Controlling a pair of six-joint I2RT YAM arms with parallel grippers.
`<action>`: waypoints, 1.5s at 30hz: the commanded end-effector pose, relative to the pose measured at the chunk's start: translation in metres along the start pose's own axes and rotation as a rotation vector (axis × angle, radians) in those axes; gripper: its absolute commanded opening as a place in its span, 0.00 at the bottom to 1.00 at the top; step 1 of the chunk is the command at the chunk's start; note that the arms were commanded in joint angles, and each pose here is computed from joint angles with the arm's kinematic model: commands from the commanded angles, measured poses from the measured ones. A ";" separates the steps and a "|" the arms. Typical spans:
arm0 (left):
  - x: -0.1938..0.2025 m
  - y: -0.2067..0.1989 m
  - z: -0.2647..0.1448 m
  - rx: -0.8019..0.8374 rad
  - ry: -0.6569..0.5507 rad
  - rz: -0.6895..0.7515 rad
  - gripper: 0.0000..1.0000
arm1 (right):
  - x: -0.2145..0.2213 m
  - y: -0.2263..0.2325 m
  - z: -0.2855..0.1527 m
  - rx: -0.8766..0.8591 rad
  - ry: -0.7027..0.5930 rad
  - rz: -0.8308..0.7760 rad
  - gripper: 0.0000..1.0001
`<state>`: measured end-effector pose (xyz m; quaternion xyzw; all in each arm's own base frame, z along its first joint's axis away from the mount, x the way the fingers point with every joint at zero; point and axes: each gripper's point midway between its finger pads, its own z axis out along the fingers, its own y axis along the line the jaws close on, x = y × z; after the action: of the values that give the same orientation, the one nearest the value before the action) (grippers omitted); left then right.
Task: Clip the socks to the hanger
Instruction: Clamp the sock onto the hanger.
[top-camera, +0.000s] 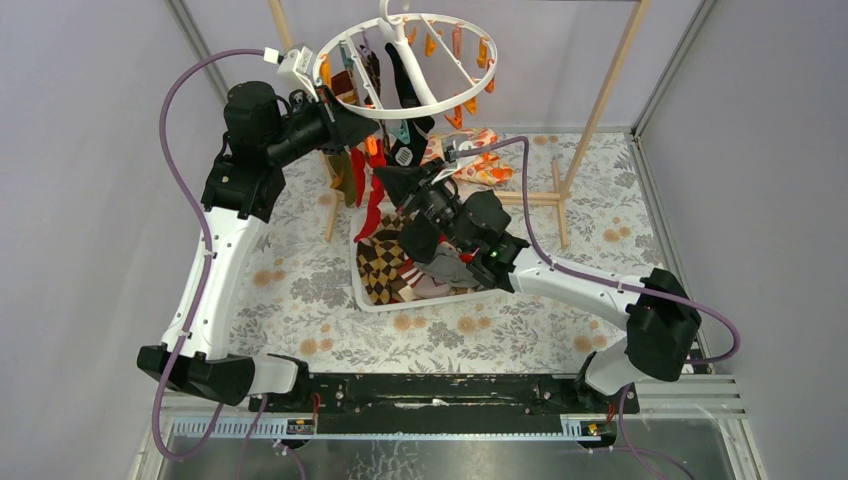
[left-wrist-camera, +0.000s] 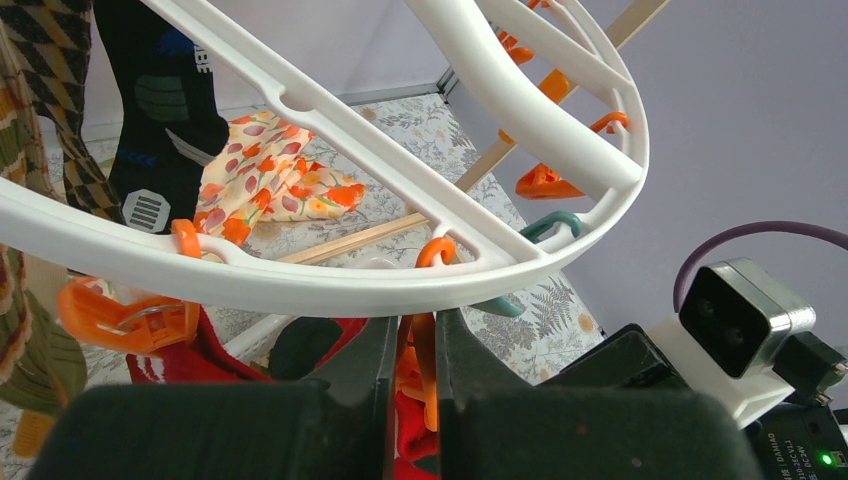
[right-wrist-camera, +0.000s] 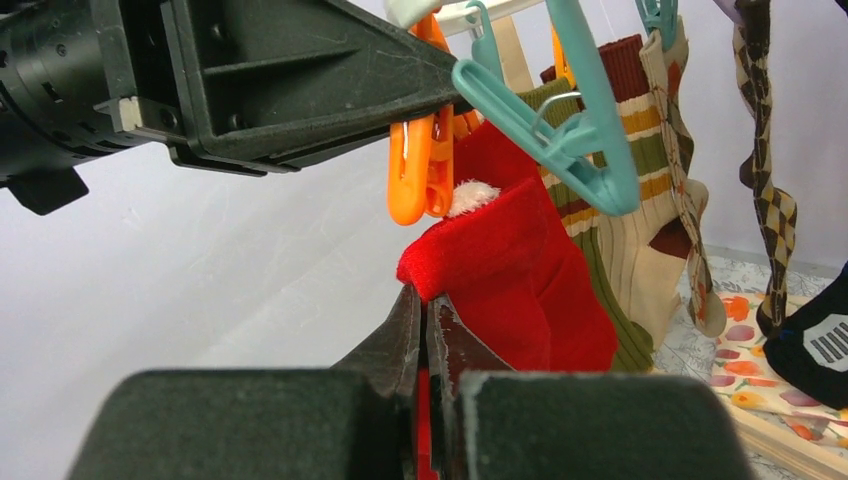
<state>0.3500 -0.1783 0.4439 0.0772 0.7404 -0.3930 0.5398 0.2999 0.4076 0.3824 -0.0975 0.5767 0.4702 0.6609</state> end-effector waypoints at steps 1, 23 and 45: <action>-0.005 0.001 0.000 -0.007 -0.022 0.002 0.04 | -0.048 0.025 0.009 -0.046 -0.154 0.044 0.00; -0.009 -0.001 -0.002 -0.004 -0.034 0.009 0.04 | -0.026 0.032 0.024 0.011 -0.121 -0.075 0.00; -0.011 0.002 -0.002 -0.026 -0.051 0.034 0.03 | -0.026 0.026 0.011 0.109 -0.129 -0.207 0.00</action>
<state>0.3505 -0.1779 0.4443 0.0715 0.7409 -0.3941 0.5391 0.2963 0.4289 0.3868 -0.1106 0.5719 0.3831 0.7169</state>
